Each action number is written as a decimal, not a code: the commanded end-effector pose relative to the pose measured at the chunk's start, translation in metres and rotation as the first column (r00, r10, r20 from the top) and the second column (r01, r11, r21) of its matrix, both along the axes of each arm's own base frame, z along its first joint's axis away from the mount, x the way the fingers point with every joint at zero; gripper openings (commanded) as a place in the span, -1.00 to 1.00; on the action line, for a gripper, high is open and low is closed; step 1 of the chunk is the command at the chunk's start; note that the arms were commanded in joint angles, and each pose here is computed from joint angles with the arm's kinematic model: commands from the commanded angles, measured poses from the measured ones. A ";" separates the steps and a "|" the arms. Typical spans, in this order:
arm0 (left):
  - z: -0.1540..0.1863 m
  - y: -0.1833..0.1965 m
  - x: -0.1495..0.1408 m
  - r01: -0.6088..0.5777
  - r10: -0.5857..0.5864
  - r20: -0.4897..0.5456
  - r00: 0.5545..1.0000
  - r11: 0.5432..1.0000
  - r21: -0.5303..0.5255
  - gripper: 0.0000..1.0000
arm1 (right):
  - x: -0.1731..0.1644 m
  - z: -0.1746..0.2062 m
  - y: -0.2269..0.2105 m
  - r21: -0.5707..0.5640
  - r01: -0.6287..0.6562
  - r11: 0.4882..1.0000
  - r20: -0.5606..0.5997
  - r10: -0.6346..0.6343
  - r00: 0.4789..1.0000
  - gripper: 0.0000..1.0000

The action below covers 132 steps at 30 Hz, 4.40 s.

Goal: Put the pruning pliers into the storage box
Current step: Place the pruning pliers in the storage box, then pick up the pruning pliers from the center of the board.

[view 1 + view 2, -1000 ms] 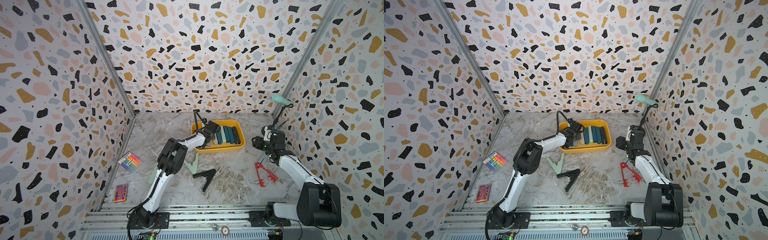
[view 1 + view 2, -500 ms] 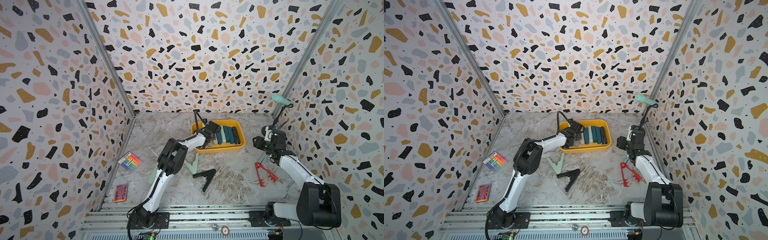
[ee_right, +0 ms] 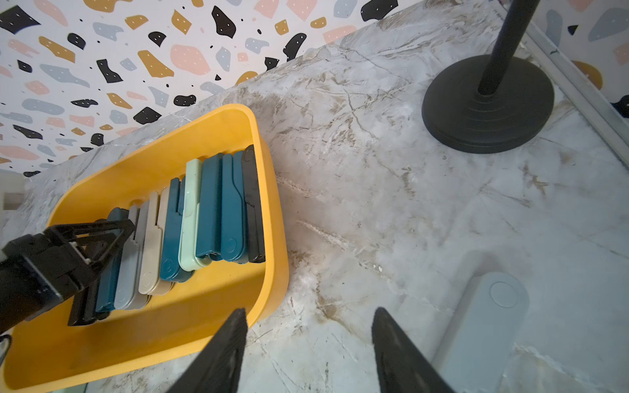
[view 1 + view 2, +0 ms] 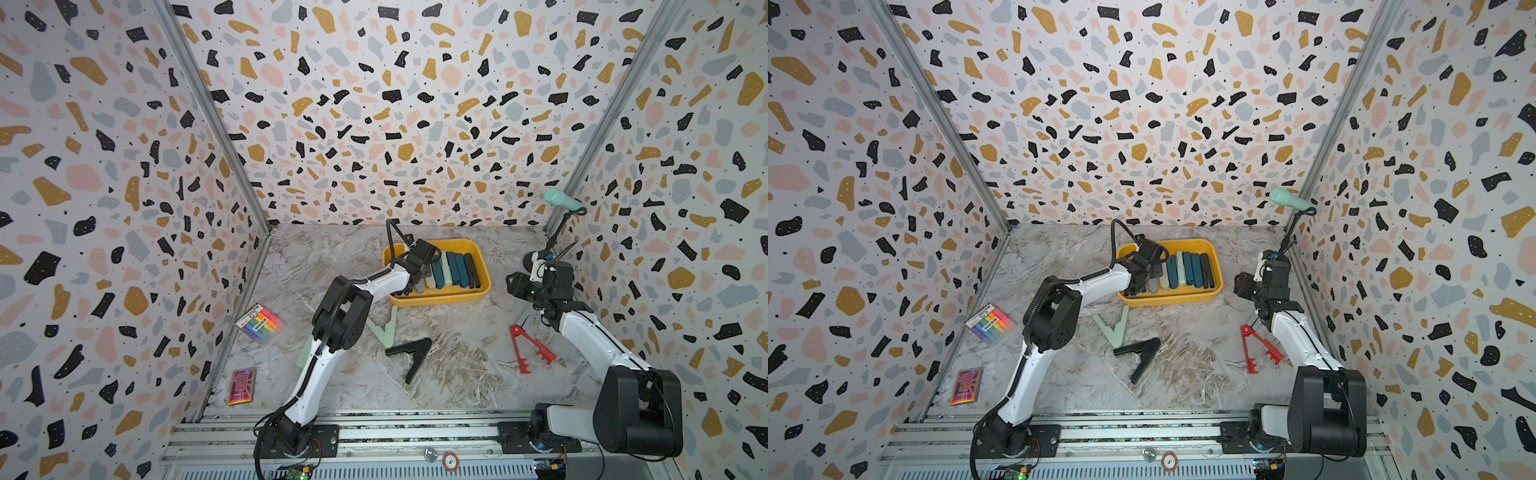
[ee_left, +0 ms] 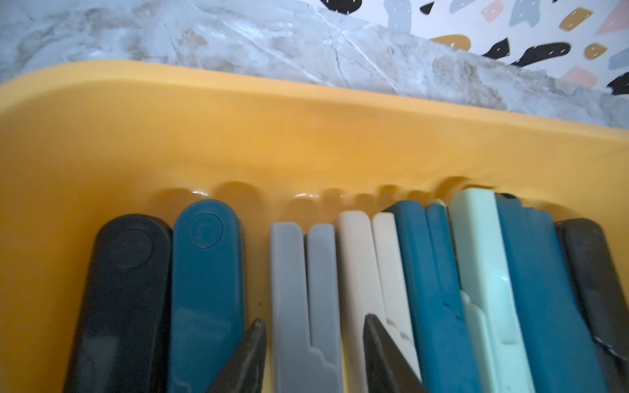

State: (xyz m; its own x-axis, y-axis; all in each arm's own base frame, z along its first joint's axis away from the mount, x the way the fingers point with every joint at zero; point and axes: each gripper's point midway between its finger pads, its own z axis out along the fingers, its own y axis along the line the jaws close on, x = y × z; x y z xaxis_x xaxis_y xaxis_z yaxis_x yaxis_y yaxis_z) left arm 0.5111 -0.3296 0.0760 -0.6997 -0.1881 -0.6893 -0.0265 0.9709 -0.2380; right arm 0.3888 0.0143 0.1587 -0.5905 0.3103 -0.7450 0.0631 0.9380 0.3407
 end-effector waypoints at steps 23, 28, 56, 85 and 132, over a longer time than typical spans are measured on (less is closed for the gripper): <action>0.096 0.167 -0.125 -0.266 0.199 0.259 0.945 0.929 0.257 0.99 | -0.026 0.011 0.134 -0.012 -0.313 0.950 0.027 0.313 0.949 0.26; 0.076 0.221 -0.143 -0.327 0.281 0.208 0.937 0.916 0.231 0.99 | -0.078 0.004 0.222 -0.174 -0.704 0.689 0.014 0.716 0.698 0.30; 0.053 0.347 -0.184 -0.467 0.447 0.144 0.883 0.866 0.177 0.99 | -0.165 -0.113 0.327 -0.363 -0.924 -0.122 -0.456 0.888 0.062 0.25; 0.053 0.352 -0.183 -0.479 0.461 0.137 0.877 0.864 0.156 0.99 | -0.130 -0.137 0.231 -0.355 -0.920 0.164 -0.600 0.715 0.359 -0.72; 0.037 0.344 -0.189 -0.453 0.443 0.104 0.891 0.885 0.111 0.99 | -0.142 -0.119 0.222 -0.245 -0.896 0.370 -0.462 0.768 0.444 0.87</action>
